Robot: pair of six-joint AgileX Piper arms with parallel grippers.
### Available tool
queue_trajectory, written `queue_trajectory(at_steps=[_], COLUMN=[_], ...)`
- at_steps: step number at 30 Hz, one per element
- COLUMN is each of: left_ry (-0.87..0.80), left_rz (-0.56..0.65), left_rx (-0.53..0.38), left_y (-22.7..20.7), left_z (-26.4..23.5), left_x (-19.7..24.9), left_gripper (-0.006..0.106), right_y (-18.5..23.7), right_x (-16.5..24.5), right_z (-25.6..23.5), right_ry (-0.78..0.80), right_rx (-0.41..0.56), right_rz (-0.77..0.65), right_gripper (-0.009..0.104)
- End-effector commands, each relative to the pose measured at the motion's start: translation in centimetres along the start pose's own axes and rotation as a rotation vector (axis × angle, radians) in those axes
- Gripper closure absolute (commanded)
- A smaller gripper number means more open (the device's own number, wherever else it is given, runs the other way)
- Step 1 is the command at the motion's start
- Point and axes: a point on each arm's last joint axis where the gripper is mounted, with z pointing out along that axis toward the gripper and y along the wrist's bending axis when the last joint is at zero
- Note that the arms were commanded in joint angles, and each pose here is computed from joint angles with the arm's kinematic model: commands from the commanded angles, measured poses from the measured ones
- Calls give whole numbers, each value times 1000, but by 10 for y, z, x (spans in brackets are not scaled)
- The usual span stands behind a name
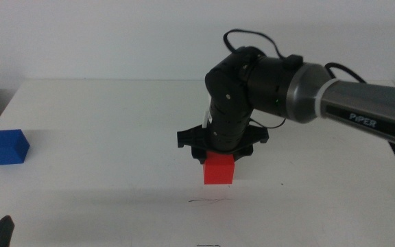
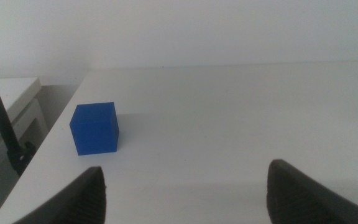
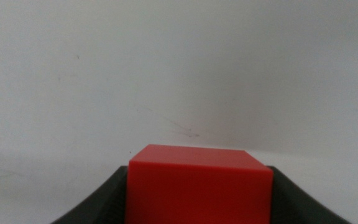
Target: Stack red cubes first, then green, then blue cubes in a specific spot.
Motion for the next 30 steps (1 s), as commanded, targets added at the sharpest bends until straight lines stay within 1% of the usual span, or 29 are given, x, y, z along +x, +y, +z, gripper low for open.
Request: queue_trajectory(at_steps=[1,6,18,25,26,30], left_ry=[-112,-112,-112,-112,-112,-112], left_rz=[-12,-12,-12,-12,-12,-12], left_rx=[0,0,0,0,0,0], left_y=[0,0,0,0,0,0], left_z=[-2,-2,-2,-2,-2,-2], left_x=[-9,-9,-9,-9,-9,-9], left_gripper=[15,15,15,15,15,15], right_y=[4,10,13,13,13,13], right_x=[-11,-9,-4,-2,-2,-2], right_z=[-29,-16,13,19,20,20], right_ry=[-101,-96,-47,-21,-22,-21], right_rx=[-57,-61,-31,-25,-26,-26], right_rz=[0,-10,-17,-10,6,10], right_gripper=[96,96,96,96,59,32])
